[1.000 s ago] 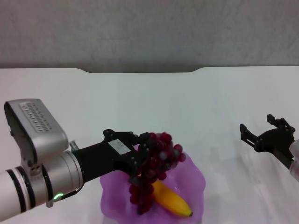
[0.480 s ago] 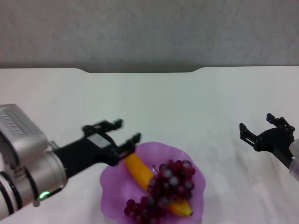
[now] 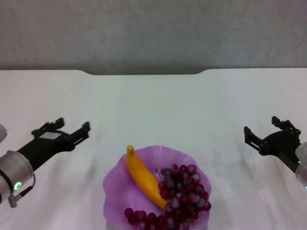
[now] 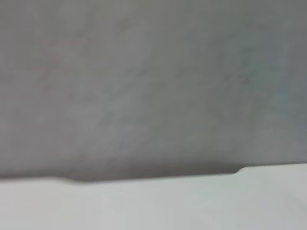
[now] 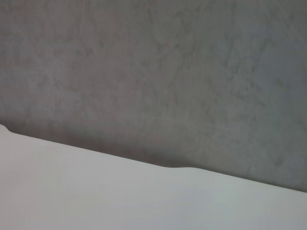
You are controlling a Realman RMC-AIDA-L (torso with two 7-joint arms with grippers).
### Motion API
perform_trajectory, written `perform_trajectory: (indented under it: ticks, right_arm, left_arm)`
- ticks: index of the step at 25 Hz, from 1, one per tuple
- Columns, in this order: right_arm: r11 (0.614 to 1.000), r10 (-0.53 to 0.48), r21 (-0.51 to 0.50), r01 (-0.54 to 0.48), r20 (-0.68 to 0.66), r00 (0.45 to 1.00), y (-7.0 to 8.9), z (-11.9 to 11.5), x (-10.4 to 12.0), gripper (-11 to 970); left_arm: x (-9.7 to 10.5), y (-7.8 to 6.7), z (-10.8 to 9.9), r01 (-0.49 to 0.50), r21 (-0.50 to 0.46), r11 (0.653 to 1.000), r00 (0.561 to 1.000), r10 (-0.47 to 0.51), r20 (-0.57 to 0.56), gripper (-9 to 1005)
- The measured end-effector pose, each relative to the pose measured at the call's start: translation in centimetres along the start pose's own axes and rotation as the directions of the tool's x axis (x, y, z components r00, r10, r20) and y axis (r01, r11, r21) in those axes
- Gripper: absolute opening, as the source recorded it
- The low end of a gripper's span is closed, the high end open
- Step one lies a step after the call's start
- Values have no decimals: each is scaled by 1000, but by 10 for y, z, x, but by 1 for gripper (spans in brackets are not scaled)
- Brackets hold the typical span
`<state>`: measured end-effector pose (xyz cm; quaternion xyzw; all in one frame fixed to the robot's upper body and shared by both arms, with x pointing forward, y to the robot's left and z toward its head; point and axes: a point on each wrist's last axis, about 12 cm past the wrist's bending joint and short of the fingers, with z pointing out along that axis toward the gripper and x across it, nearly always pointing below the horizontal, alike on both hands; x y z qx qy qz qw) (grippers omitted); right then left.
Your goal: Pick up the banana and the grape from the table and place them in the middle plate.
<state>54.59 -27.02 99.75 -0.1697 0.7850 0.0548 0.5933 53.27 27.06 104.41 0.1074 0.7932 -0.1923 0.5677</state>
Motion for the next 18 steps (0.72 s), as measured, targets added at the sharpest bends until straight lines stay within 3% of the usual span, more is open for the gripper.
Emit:
perform_trajectory:
  ticks: [4, 8, 11, 15, 18]
  right_arm:
    - [1000, -13, 9, 13, 12, 1000, -1, 0, -2, 883]
    - [1000, -27, 15, 26, 38, 999, -1, -1, -4, 883]
    - [1000, -28, 14, 27, 47, 998, -1, 0, -6, 883]
    - [1000, -27, 14, 27, 50, 998, -1, 0, -6, 883]
    - [1000, -31, 10, 30, 59, 998, 0, 1, -9, 883]
  left_arm:
    - [16, 22, 7, 62, -86, 994, 998, -64, -22, 831]
    - [25, 32, 1, 105, -116, 988, 994, -101, 37, 794]
    - [29, 42, -9, 77, -172, 982, 993, -60, 103, 743]
    - [35, 50, -10, 11, -236, 972, 996, 9, 85, 660]
    - [34, 56, -10, -3, -276, 961, 995, 30, 92, 660]
